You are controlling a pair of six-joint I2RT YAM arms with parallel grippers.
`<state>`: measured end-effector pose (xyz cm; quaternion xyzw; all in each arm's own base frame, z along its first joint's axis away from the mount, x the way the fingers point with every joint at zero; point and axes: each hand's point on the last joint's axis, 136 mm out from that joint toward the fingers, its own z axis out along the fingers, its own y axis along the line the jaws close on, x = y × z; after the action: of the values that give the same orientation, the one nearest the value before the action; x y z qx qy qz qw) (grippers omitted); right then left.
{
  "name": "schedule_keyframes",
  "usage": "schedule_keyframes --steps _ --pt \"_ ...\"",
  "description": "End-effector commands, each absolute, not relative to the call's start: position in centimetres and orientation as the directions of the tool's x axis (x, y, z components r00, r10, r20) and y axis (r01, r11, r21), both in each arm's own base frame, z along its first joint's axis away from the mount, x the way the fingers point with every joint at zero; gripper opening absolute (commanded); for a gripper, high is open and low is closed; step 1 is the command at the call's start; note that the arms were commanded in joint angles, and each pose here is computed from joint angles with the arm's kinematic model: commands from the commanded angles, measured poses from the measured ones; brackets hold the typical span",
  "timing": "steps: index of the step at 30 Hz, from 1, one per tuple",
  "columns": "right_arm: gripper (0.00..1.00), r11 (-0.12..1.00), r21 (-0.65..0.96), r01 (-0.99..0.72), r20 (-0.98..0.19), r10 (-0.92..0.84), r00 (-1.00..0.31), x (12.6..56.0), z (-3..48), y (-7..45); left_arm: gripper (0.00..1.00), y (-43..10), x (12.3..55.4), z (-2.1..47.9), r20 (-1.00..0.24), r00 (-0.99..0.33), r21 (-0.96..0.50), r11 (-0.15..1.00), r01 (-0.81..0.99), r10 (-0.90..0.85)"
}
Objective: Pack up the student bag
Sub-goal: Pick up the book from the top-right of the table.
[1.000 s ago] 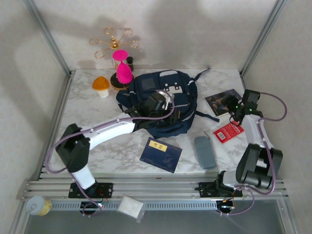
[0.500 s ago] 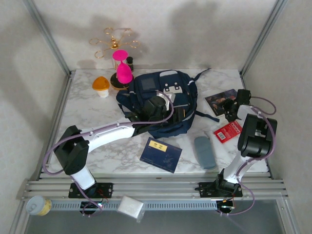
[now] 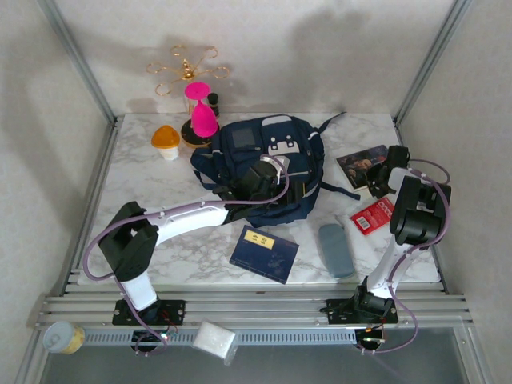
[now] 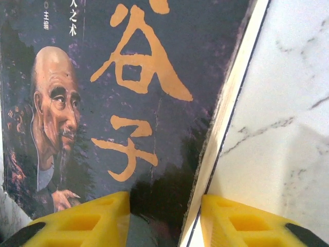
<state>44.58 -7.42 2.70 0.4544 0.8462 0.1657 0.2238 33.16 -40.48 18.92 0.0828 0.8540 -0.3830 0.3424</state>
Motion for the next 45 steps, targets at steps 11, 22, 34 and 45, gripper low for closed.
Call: schedule_keyframes --steps 11,22,34,45 --pt "0.11 0.601 0.507 0.618 -0.31 0.796 -0.52 47.6 2.8 -8.2 0.56 -41.2 33.9 19.6 -0.66 -0.741 -0.586 0.701 0.405 -0.123" --pt "0.0 0.663 0.584 0.468 -0.394 0.736 -0.551 48.5 8.2 -7.2 0.56 -41.4 34.4 20.4 -0.666 -0.735 -0.582 0.706 0.402 -0.13" --pt "0.0 0.659 0.69 0.298 -0.423 0.702 -0.573 47.8 16.9 -4.4 0.57 -36.8 36.0 22.7 -0.678 -0.701 -0.584 0.74 0.333 -0.22" --pt "0.0 0.68 0.728 0.086 -0.514 0.625 -0.588 45.7 27.4 -0.1 0.65 -31.9 37.2 25.5 -0.597 -0.69 -0.727 0.641 0.248 -0.41"
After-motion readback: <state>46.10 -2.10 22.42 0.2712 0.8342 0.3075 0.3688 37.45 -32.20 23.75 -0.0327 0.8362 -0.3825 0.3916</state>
